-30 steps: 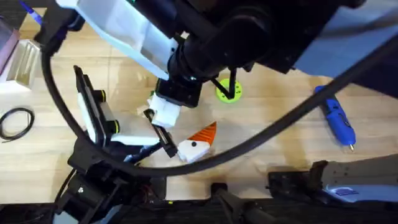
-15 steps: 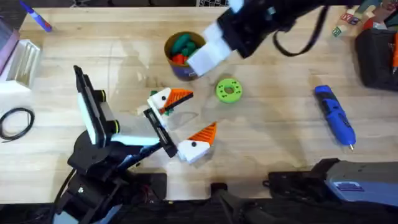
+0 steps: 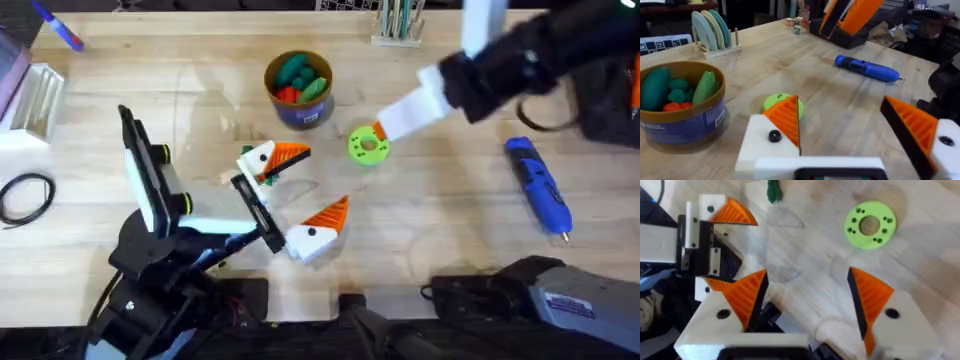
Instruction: Pick up the gripper from the table and insert it into the empty holder that is missing its gripper. Then pick up a screw, insert it into the mounting hole, and use the screwdriver to tighten it. Finally, clean up the table by picking up the vegetable and placing it into the bucket.
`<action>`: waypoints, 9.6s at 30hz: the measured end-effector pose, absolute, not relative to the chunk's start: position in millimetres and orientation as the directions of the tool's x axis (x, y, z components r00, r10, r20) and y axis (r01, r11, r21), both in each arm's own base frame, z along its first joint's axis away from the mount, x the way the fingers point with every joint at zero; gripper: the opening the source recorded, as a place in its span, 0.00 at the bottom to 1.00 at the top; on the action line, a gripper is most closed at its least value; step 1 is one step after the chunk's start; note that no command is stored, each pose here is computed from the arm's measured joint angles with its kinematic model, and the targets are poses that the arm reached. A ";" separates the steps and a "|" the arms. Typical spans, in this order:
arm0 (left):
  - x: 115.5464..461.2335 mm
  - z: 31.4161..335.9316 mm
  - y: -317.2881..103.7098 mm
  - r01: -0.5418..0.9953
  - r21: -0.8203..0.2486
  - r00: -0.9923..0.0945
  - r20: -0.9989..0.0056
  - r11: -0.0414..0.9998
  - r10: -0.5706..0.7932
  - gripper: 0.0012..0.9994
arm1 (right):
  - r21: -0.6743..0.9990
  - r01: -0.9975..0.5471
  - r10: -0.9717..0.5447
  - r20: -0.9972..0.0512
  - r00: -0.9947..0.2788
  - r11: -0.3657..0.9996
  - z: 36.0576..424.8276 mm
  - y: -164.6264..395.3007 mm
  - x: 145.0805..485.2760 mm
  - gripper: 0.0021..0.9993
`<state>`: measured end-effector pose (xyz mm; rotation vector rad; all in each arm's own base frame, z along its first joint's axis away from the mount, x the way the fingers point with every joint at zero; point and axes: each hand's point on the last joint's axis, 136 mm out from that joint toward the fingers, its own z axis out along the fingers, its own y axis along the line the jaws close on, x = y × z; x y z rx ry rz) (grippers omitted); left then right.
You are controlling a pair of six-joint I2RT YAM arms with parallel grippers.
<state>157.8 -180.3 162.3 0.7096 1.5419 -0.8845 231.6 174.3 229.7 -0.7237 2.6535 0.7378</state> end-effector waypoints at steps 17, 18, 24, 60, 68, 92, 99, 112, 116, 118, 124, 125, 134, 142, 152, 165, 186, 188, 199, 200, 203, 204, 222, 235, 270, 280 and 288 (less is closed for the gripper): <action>157.8 162.3 -180.3 0.834 -0.148 -0.153 -0.988 0.531 -0.036 0.99 | 0.392 -0.712 -0.331 -0.686 -0.648 0.582 223.4 143.8 123.7 0.97; 157.8 162.3 -180.3 0.834 -0.148 -0.153 -0.988 0.531 -0.036 0.99 | 0.386 -0.728 -0.339 -0.696 -0.633 0.567 221.4 144.6 120.0 0.97; 157.8 162.3 -180.2 0.835 -0.145 -0.150 -0.988 0.531 -0.034 0.80 | 0.351 -0.784 -0.364 -0.738 -0.569 0.513 220.9 148.5 114.4 0.97; 165.9 162.0 -174.9 0.805 -0.136 -0.141 -0.989 0.578 -0.036 0.00 | -0.062 -0.023 -0.052 -0.508 -0.860 0.998 147.2 -48.1 246.1 0.97; 165.9 162.0 -174.9 0.804 -0.136 -0.141 -0.989 0.578 -0.036 0.00 | -0.173 -0.032 -0.097 -0.383 -0.919 0.984 117.3 -100.6 244.3 0.97; 165.9 162.0 -174.9 0.805 -0.136 -0.141 -0.989 0.578 -0.036 0.00 | -0.117 -0.127 -0.147 -0.187 -0.971 0.985 47.0 -134.0 242.8 0.99; 165.9 162.0 -174.9 0.804 -0.136 -0.141 -0.989 0.578 -0.036 0.00 | -0.121 -0.109 -0.131 -0.197 -0.972 0.987 39.4 -143.3 248.2 0.77; 165.9 162.0 -174.9 0.804 -0.136 -0.141 -0.989 0.578 -0.036 0.00 | -0.127 -0.110 -0.134 -0.204 -0.970 0.986 40.0 -144.8 250.0 0.02; 165.9 162.0 -174.9 0.804 -0.136 -0.141 -0.989 0.578 -0.036 0.00 | -0.140 -0.113 -0.142 -0.221 -0.965 0.984 46.6 -143.2 251.8 0.02; 165.9 162.0 -174.9 0.804 -0.136 -0.141 -0.989 0.578 -0.036 0.00 | -0.163 -0.124 -0.163 -0.251 -0.954 0.979 57.3 -140.2 256.6 0.02; 165.9 162.0 -174.9 0.804 -0.136 -0.141 -0.989 0.578 -0.036 0.00 | -0.248 -0.127 -0.222 -0.407 -0.886 0.960 110.7 -116.2 274.3 0.02; 165.9 162.0 -174.9 0.804 -0.136 -0.141 -0.989 0.578 -0.036 0.00 | -0.257 -0.122 -0.227 -0.434 -0.872 0.959 119.4 -111.4 276.2 0.02; 165.9 162.0 -174.9 0.805 -0.135 -0.141 -0.989 0.578 -0.036 0.00 | -0.164 -0.013 -0.130 -0.728 -0.673 0.986 202.4 -62.1 279.7 0.02; 165.9 162.0 -174.9 0.804 -0.136 -0.141 -0.989 0.578 -0.036 0.00 | 0.018 -0.194 -0.032 -0.966 -0.255 0.981 291.8 22.3 288.9 0.02; 165.9 162.0 -174.9 0.804 -0.136 -0.141 -0.989 0.578 -0.036 0.00 | 0.075 -0.684 0.161 -0.985 0.062 0.725 373.7 169.7 249.3 0.02; 165.9 162.0 -174.9 0.804 -0.136 -0.141 -0.989 0.578 -0.036 0.00 | 0.004 -0.911 0.325 -0.935 0.143 0.412 400.3 283.8 207.0 0.02; 165.9 162.0 -174.9 0.804 -0.136 -0.141 -0.989 0.578 -0.036 0.00 | -0.004 -0.954 0.266 -0.960 0.087 0.298 368.8 320.1 197.7 0.02; 165.9 162.0 -174.9 0.804 -0.136 -0.141 -0.989 0.578 -0.036 0.00 | -0.003 -0.956 0.262 -0.961 0.083 0.295 367.2 321.1 197.5 0.02; 165.9 162.0 -174.9 0.804 -0.136 -0.141 -0.989 0.578 -0.036 0.00 | 0.011 -0.956 0.239 -0.969 0.063 0.295 360.1 322.7 198.9 0.02; 165.9 162.0 -174.9 0.804 -0.136 -0.141 -0.989 0.578 -0.036 0.00 | 0.013 -0.956 0.236 -0.970 0.059 0.295 359.0 322.9 199.1 0.02; 165.9 162.0 -174.9 0.804 -0.136 -0.141 -0.989 0.578 -0.036 0.00 | 0.013 -0.955 0.234 -0.970 0.059 0.295 358.6 323.0 199.2 0.02; 165.9 161.9 -174.9 0.804 -0.136 -0.141 -0.989 0.578 -0.036 0.00 | 0.010 -0.955 0.233 -0.970 0.062 0.296 358.6 323.0 199.2 0.02; 166.5 161.8 -174.4 0.802 -0.136 -0.142 -0.989 0.582 -0.036 0.00 | -0.016 -0.955 0.224 -0.971 0.086 0.298 356.8 325.4 199.3 0.02; 167.9 161.9 -173.3 0.796 -0.135 -0.141 -0.989 0.590 -0.036 0.00 | -0.116 -0.948 0.354 -0.908 0.223 0.298 397.8 313.4 185.8 0.02; 169.0 161.9 -172.5 0.791 -0.135 -0.141 -0.989 0.596 -0.037 0.00 | -0.649 -0.753 -0.993 -0.045 -0.105 0.109 41.3 71.1 363.0 0.02; 169.0 161.9 -172.5 0.791 -0.135 -0.140 -0.989 0.596 -0.037 0.07 | -0.615 -0.781 -0.992 -0.028 -0.123 0.115 42.5 70.8 359.4 0.52; 169.2 161.8 -172.3 0.790 -0.138 -0.143 -0.989 0.598 -0.039 0.95 | -0.601 -0.754 -0.961 -0.105 -0.255 0.265 51.1 68.2 356.6 0.90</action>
